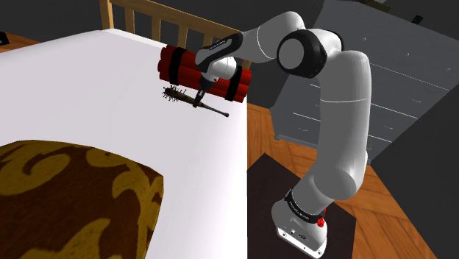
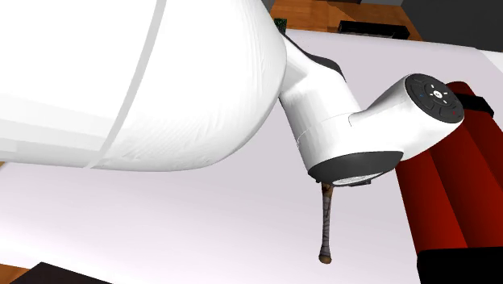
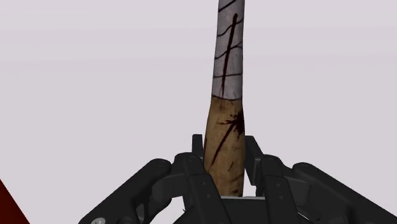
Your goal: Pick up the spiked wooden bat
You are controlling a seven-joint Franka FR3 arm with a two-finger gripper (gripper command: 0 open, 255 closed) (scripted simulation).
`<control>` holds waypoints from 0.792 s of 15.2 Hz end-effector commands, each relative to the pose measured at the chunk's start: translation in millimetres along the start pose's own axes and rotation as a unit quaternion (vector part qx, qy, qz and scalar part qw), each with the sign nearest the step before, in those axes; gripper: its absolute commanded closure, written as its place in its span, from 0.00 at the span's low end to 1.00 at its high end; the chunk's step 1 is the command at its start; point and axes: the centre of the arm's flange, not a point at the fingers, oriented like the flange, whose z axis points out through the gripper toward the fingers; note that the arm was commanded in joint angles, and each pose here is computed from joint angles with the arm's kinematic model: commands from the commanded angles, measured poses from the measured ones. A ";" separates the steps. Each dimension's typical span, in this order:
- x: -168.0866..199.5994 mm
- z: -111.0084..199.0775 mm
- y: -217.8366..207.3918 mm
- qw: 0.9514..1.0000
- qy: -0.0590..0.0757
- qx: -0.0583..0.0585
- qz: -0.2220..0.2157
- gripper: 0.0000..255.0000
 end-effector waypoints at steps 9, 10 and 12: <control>5.9 -30.2 -2.1 1.000 0.000 0.001 0.000 1.00; 7.0 -35.3 -2.5 1.000 0.000 0.001 0.000 1.00; 9.3 -45.6 -3.2 1.000 0.000 0.001 0.000 1.00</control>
